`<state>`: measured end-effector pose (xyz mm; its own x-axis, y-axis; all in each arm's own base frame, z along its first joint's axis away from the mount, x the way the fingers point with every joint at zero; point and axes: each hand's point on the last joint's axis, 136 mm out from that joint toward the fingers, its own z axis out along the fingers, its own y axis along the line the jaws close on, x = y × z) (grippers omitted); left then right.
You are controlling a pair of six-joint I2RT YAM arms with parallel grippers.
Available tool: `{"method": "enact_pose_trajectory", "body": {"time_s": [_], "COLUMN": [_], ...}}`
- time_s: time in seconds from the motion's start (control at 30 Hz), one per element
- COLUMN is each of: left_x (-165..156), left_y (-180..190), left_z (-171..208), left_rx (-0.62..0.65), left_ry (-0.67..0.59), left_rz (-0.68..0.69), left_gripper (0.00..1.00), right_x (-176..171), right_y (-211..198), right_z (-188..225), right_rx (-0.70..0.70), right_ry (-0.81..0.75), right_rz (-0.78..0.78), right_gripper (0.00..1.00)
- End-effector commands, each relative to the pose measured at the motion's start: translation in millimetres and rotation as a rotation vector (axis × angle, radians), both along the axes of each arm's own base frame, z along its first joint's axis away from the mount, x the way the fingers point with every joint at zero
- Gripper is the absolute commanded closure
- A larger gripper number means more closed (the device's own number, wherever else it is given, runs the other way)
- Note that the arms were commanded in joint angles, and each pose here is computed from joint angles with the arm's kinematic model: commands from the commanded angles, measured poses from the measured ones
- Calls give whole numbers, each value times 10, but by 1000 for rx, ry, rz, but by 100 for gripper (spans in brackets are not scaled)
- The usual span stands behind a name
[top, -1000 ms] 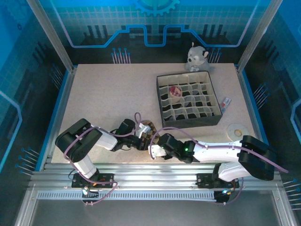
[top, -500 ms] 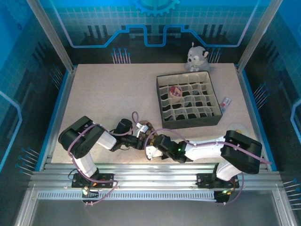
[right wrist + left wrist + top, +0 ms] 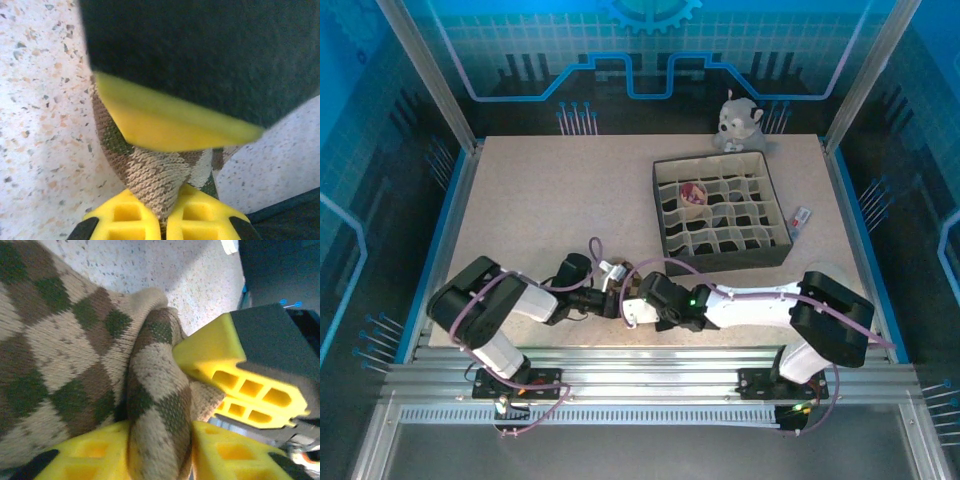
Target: Roll the socks
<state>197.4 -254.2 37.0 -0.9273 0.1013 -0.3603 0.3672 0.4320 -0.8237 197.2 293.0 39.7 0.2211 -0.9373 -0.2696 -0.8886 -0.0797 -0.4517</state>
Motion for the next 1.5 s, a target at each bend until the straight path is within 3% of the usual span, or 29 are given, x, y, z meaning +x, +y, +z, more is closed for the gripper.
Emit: {"method": "enact_pose_trajectory", "body": {"time_s": [0.0, 0.27, 0.4, 0.6, 0.93, 1.17, 1.33, 1.47], "left_x": [-10, 277, 273, 101, -282, -440, -469, -398], "left_y": [246, 665, 853, 919, 542, 282, 99, 7], "left_z": [-127, 302, 605, 777, 831, 737, 632, 617], "left_rx": [166, 289, 241, 140, 110, 145, 243, 245], "left_ry": [-37, -313, -501, -680, -917, -987, -1035, -1075], "left_rz": [52, 311, 421, 442, 192, 0, -183, -200], "left_gripper": [64, 57, 61, 65, 57, 53, 49, 44], "right_x": [-309, -547, -638, -609, -540, -515, -505, -491], "right_y": [-228, -234, -178, -49, -103, -166, -191, -212], "right_z": [-144, -284, -272, -128, -103, -123, -114, -123], "right_rx": [-82, -135, -130, -80, -111, -121, -119, -116], "right_ry": [283, 565, 733, 983, 1196, 1209, 1201, 1186], "right_rz": [-69, -126, -155, -225, -331, -355, -358, -366], "right_gripper": [100, 100, 100, 100, 100, 100, 100, 100]}}
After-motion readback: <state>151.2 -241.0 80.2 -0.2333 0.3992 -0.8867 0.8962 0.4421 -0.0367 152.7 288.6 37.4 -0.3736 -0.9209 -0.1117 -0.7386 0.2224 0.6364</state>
